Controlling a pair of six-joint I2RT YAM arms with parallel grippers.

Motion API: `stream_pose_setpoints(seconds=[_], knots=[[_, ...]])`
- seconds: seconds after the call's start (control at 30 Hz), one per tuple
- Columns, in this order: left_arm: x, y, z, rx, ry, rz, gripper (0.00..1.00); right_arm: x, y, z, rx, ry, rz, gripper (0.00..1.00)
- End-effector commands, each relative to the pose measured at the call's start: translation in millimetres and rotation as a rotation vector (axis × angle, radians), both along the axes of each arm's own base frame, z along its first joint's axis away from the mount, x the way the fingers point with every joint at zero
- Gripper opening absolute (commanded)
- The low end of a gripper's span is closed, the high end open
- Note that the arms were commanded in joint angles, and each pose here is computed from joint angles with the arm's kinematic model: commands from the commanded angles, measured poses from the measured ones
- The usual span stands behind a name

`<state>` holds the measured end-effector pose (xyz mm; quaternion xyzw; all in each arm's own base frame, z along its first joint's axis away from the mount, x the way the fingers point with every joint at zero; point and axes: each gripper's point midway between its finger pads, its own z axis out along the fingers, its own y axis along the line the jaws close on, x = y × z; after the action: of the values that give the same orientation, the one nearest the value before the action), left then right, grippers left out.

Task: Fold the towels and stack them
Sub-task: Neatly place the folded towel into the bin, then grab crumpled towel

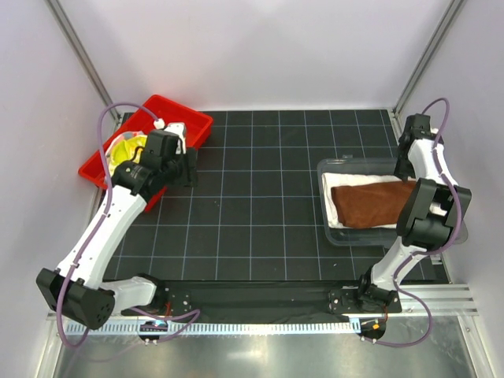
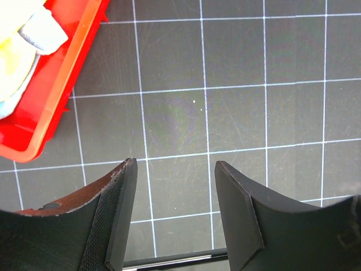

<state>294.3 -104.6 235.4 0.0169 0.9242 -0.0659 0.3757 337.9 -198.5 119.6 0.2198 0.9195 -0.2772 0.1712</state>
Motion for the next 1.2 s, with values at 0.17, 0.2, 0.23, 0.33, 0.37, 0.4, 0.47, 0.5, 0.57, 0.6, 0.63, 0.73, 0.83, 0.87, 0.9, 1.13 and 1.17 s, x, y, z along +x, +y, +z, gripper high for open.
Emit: stream_pose_setpoints(seconds=[0.17,0.2,0.23,0.33,0.37,0.4,0.47,0.5,0.57,0.6,0.63,0.73,0.83,0.87,0.9,1.13,1.17], knots=[[14,-17,30,-0.098,-0.074,-0.017,0.62,0,36,8,0.165,-0.143,-0.049,0.65],[17,-18,32,-0.105,-0.084,-0.014,0.62,-1,41,3,0.196,-0.155,-0.056,0.60],[20,-19,31,-0.104,-0.081,-0.015,0.63,0,40,-3,0.215,-0.172,-0.070,0.57],[26,-17,32,-0.088,-0.078,0.003,0.63,-13,40,-39,0.294,-0.141,-0.132,0.51],[30,-16,31,-0.078,-0.072,0.015,0.63,-23,42,-52,0.309,-0.110,-0.151,0.50],[32,-16,30,-0.078,-0.075,0.022,0.63,-28,40,-60,0.316,-0.096,-0.167,0.50],[37,-18,30,-0.088,-0.075,0.026,0.64,-31,37,-75,0.347,-0.100,-0.198,0.49],[39,-18,31,-0.093,-0.076,0.029,0.64,-29,37,-76,0.356,-0.108,-0.198,0.48],[45,-18,29,-0.085,-0.070,0.036,0.64,-20,41,-72,0.387,-0.136,-0.178,0.48],[48,-19,34,-0.089,-0.082,0.039,0.64,-16,43,-67,0.399,-0.151,-0.165,0.48],[51,-16,35,-0.087,-0.084,0.048,0.64,-14,44,-62,0.409,-0.157,-0.160,0.48],[67,-3,43,-0.079,-0.108,0.101,0.64,5,53,-29,0.459,-0.243,-0.125,0.53],[90,41,56,-0.040,-0.172,0.252,0.65,26,75,8,0.493,-0.335,-0.065,0.60],[96,69,58,-0.026,-0.181,0.330,0.65,33,82,26,0.479,-0.370,-0.037,0.65],[99,85,57,-0.008,-0.179,0.375,0.65,42,105,35,0.489,-0.381,0.024,0.67],[106,200,3,0.092,-0.047,0.658,0.65,75,235,124,0.554,-0.607,0.359,1.00],[115,203,-16,0.101,-0.018,0.635,0.65,76,246,131,0.570,-0.630,0.378,1.00]])
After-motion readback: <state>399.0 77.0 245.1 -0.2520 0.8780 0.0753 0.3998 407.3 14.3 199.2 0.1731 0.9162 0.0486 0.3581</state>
